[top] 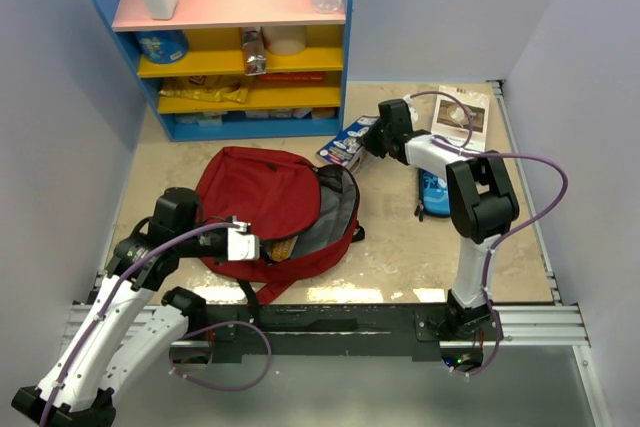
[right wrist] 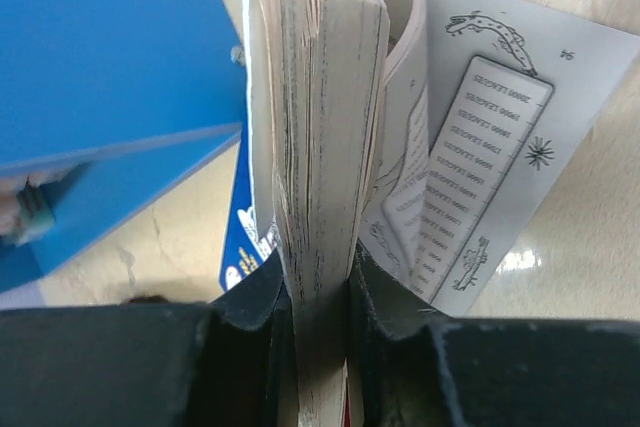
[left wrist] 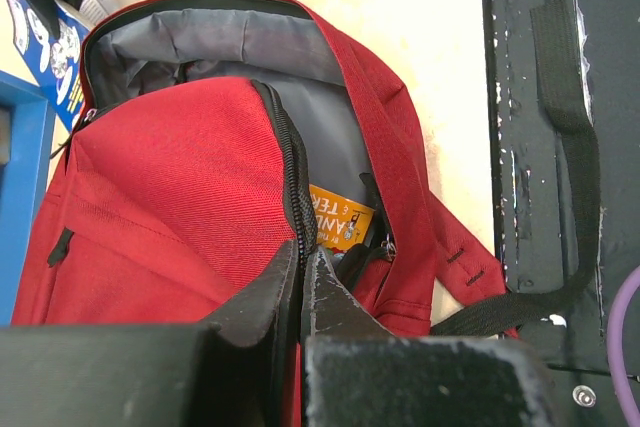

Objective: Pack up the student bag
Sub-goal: Pick up the book from the center of the board, then place the book in the student bag.

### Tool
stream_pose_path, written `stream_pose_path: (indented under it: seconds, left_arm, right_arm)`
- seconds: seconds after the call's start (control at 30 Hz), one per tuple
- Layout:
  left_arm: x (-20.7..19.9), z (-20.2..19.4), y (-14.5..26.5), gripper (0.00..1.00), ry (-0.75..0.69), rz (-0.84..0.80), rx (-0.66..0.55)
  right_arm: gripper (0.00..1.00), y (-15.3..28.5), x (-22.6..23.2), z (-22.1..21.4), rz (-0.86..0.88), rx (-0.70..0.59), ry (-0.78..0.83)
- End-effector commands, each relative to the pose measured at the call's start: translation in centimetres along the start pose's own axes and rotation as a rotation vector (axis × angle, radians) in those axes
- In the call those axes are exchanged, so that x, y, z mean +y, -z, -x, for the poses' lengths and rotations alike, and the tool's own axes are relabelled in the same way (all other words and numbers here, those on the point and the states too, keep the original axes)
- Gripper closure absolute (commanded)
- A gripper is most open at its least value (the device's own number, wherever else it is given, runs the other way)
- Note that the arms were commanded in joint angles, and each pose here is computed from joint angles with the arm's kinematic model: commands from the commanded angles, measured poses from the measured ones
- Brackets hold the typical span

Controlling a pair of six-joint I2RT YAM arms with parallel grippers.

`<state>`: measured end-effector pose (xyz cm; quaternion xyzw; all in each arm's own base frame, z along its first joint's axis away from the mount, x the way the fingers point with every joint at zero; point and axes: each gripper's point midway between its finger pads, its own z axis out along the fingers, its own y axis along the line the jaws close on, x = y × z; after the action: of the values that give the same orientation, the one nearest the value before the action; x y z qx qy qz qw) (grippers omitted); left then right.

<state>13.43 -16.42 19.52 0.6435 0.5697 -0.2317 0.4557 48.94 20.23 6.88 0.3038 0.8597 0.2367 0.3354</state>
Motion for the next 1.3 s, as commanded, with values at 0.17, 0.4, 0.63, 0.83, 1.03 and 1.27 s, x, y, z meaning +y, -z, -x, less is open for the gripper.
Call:
stream_pose_path:
  seconds: [0.17, 0.4, 0.63, 0.83, 1.03, 1.27]
  left_arm:
    - [0.3, 1.4, 0.0, 1.0, -0.005, 0.003, -0.059]
    - [1.4, 1.8, 0.1, 1.0, 0.021, 0.052, -0.068]
    - [3.0, 2.5, 0.2, 1.0, 0.064, 0.123, -0.082]
    - [5.0, 2.7, 0.3, 1.0, 0.133, 0.216, -0.088]
    - [5.3, 3.0, 0.1, 1.0, 0.179, 0.229, -0.11]
    - [4.6, 2.9, -0.3, 1.0, 0.161, 0.18, -0.111]
  right_arm:
    - [0.92, 7.9, 6.1, 4.1, 0.154, -0.099, 0.102]
    - [0.92, 15.7, 9.5, 7.6, 0.266, -0.203, 0.143]
    - [0.92, 23.5, 10.8, 9.4, 0.324, -0.278, 0.203]
    - [0.92, 29.8, 8.5, 8.0, 0.32, -0.259, 0.221]
    - [0.91, 30.5, 3.6, 2.8, 0.296, -0.11, 0.164]
    - [0.91, 31.2, 1.5, -2.6, 0.363, 0.084, 0.091]
